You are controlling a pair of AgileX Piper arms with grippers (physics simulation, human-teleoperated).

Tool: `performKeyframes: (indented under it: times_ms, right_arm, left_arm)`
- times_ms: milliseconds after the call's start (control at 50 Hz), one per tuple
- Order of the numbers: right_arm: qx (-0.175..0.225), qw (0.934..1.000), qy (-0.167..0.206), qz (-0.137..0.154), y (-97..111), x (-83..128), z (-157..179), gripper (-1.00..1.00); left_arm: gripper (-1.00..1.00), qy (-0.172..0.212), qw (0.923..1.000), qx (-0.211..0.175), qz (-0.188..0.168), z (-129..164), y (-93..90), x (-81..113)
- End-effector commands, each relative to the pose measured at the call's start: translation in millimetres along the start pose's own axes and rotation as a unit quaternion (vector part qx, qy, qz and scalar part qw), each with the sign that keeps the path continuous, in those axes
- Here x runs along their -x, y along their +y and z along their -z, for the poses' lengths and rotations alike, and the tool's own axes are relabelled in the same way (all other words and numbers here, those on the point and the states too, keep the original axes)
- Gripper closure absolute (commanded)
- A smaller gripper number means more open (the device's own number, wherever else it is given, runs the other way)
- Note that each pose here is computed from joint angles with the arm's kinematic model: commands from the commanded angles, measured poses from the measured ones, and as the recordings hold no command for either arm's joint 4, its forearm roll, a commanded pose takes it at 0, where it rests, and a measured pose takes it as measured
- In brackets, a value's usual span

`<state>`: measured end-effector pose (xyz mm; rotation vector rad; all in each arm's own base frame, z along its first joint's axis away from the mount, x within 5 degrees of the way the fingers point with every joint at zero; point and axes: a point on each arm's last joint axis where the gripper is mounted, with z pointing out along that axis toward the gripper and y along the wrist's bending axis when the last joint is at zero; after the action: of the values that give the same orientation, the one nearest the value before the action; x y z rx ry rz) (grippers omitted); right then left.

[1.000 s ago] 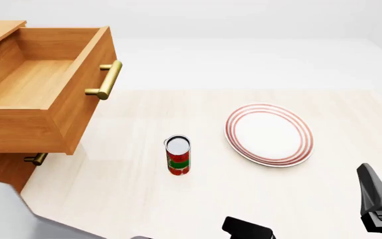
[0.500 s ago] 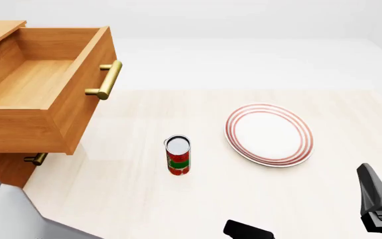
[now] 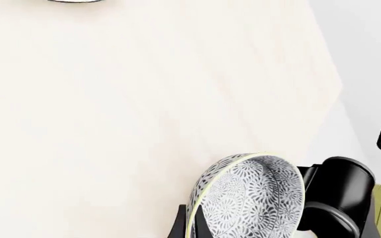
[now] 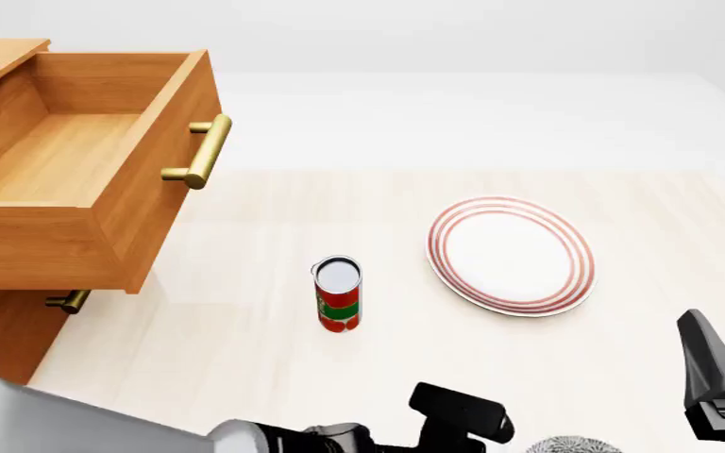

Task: Put the bowl in the top drawer of the cabinet.

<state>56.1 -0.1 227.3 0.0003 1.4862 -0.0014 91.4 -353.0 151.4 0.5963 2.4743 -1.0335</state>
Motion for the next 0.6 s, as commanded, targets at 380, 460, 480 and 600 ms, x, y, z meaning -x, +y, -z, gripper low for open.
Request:
performKeyframes:
  times_ms: [380,460,480,600]
  right_arm:
    - [0.0,1.0,0.0,0.0,0,0,0,-1.0]
    - [0.0,1.0,0.0,0.0,0,0,0,-1.0]
    - [0.0,1.0,0.0,0.0,0,0,0,-1.0]
    - [0.0,1.0,0.0,0.0,0,0,0,-1.0]
  left_arm:
    - [1.0,-0.036,0.9993,0.014,-0.003,37,6.7,36.7]
    - [1.0,-0.039,0.9991,0.015,-0.005,41,6.1,40.8]
    - [1.0,-0.04,0.9991,0.015,-0.006,42,5.3,42.3]
    - [1.0,-0.047,0.9987,0.017,-0.008,49,5.3,49.1]
